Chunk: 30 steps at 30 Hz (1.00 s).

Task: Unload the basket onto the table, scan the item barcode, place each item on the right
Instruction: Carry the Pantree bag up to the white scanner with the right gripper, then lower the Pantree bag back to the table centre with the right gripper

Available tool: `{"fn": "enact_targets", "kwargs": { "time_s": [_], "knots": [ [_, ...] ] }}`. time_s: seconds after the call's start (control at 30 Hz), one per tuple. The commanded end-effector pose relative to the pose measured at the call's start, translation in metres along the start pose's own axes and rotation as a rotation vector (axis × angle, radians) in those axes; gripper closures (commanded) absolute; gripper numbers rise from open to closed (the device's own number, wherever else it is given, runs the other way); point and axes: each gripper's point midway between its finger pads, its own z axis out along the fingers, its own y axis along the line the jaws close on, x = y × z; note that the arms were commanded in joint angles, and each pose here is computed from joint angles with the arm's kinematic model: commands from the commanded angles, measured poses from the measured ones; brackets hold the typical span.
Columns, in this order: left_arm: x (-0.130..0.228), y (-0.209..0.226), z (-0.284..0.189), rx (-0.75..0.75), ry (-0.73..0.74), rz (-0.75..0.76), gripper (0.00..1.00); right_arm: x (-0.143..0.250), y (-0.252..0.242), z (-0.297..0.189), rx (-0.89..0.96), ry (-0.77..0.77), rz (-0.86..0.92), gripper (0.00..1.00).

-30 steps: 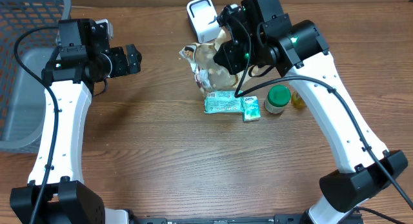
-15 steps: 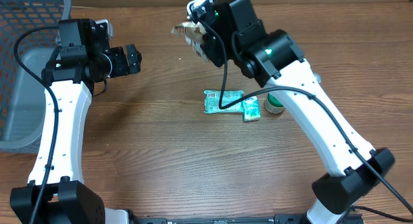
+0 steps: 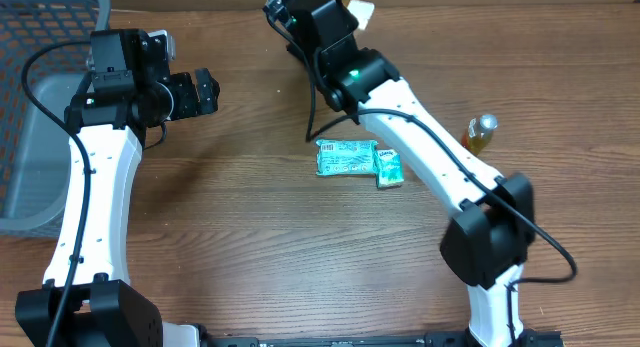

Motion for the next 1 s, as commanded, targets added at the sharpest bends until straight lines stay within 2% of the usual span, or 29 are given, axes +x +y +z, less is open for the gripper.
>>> {"fn": "enact_targets", "kwargs": {
  "time_s": [0.0, 0.43, 0.8, 0.97],
  "knots": [
    [0.0, -0.002, 0.001, -0.001, 0.0, 0.0, 0.0, -0.006, -0.012, 0.015, 0.126, -0.012, -0.051, 0.96],
    [0.0, -0.002, 0.001, 0.0, 0.0, 0.0, 0.0, -0.005, -0.012, 0.062, 0.299, -0.113, 0.049, 0.96],
    [0.0, -0.002, 0.001, -0.001, 0.0, 0.0, 0.0, 0.021, -0.005, 0.089, 0.324, -0.088, 0.076, 0.96],
    [0.0, -0.002, 0.001, -0.001, 0.0, 0.0, 0.0, 0.028, 0.001, 0.093, 0.302, -0.08, 0.159, 0.96]
  ]
}}
